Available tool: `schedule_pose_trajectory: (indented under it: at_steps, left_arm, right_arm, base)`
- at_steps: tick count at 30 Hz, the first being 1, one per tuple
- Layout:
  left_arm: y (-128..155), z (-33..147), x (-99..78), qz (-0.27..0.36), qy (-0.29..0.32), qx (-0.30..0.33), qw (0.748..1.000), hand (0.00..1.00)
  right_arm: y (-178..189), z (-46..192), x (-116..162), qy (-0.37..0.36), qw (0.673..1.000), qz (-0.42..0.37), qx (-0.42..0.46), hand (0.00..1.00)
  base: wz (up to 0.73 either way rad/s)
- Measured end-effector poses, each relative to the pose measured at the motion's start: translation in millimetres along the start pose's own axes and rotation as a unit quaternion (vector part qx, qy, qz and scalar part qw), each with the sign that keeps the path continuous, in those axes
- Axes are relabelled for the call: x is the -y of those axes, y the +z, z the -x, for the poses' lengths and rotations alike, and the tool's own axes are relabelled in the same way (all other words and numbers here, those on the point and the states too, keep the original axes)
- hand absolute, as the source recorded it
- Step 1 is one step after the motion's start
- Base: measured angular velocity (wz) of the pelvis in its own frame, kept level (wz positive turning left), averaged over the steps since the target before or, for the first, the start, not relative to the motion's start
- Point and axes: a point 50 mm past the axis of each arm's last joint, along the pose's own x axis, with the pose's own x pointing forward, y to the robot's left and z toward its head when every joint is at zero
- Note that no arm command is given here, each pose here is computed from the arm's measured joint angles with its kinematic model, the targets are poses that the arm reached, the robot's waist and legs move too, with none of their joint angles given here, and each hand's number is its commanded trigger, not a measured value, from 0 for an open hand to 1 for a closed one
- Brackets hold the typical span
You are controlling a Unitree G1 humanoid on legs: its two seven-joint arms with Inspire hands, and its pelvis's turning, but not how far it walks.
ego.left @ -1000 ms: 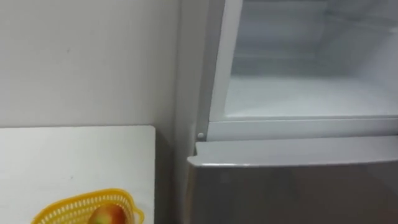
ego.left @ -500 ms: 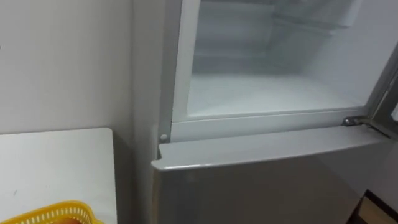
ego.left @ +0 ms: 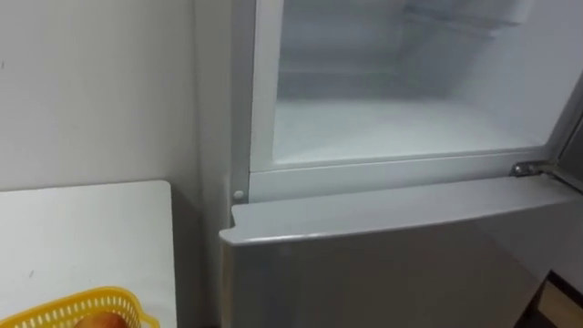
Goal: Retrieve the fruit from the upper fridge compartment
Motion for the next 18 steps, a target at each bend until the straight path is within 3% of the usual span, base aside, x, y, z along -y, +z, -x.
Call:
schedule_pose_trajectory:
  at_steps: [5, 11, 14, 18]
  left_arm:
    - [1.5, 0.7, 4.7, -0.006, -0.008, 0.004, 1.0, 0.0]
    - [-2.6, 0.9, 3.6, 0.01, -0.022, 0.002, 1.0, 0.0]
    - [-4.6, 1.8, 5.3, 0.011, -0.032, 0.002, 0.999, 0.0]
    - [1.2, 2.1, 8.9, 0.018, -0.039, 0.023, 0.999, 0.0]
  right_arm:
    - [11.1, 13.4, -13.1, 0.037, 0.996, 0.045, 0.074, 0.0]
    - [20.0, 52.6, -35.5, 0.106, 0.974, 0.099, 0.174, 0.0]
    - [20.0, 89.7, -49.6, 0.194, 0.945, 0.119, 0.235, 0.0]
    - [16.5, 139.2, -59.2, 0.319, 0.876, 0.148, 0.328, 0.0]
  base:
    - [-0.03]
    - [-0.08]
    - [-0.11]
    - [-0.04]
